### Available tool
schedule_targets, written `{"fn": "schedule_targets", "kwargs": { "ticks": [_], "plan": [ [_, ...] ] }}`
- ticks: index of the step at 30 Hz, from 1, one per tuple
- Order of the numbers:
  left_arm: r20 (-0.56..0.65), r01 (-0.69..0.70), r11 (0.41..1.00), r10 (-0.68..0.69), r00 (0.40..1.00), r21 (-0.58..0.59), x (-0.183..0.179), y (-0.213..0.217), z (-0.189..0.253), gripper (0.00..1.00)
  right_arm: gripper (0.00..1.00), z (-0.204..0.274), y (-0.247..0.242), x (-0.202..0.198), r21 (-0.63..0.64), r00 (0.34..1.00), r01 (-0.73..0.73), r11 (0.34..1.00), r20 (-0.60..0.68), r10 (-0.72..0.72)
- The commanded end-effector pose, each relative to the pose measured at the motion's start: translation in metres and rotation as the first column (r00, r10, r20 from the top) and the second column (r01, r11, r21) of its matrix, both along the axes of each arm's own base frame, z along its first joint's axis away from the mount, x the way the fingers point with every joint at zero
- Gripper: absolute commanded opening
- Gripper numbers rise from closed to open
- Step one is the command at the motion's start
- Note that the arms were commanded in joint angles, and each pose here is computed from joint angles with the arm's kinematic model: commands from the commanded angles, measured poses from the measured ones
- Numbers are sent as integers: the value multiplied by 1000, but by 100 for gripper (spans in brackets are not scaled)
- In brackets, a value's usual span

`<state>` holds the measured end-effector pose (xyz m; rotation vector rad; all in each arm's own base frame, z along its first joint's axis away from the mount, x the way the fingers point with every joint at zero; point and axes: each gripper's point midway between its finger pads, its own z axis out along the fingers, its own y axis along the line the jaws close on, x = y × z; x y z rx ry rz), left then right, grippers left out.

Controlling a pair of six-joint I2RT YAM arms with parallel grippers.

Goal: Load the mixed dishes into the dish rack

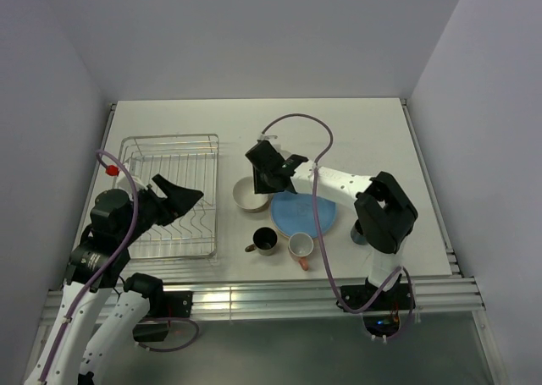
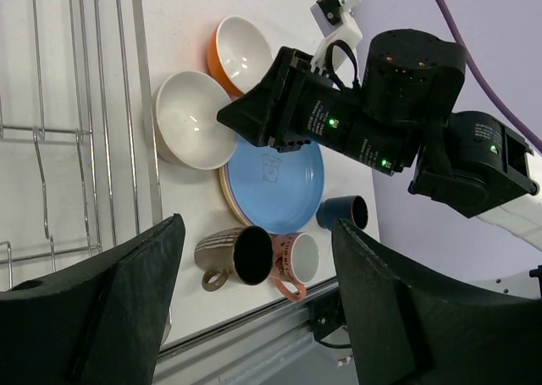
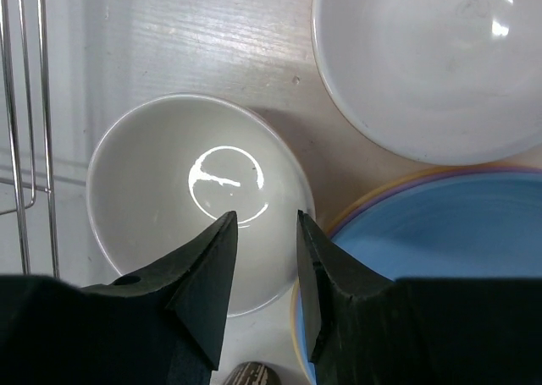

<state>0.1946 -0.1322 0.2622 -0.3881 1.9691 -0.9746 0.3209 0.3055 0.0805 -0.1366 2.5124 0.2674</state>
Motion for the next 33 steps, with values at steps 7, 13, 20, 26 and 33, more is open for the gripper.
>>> {"fn": "schedule_targets", "kwargs": {
  "ticks": [7,13,20,26,33],
  "plan": [
    [32,30,1000,-30,999,6,0,-3,5,76,43,2,-12,18,-74,996,48,996,72,-43],
    [25,30,1000,-30,999,3,1,-4,1,75,45,10,-13,17,-60,994,32,998,105,-25],
    [19,40,999,-39,999,-6,2,-6,-2,75,46,8,-19,20,-114,994,39,993,106,-27],
    [18,42,999,-42,999,-3,2,-6,-3,75,43,-14,-16,18,-98,998,20,995,67,-13],
    [7,61,998,-61,998,4,3,-9,-3,75,28,-19,-6,19,-73,999,-1,997,48,5]
  ]
}}
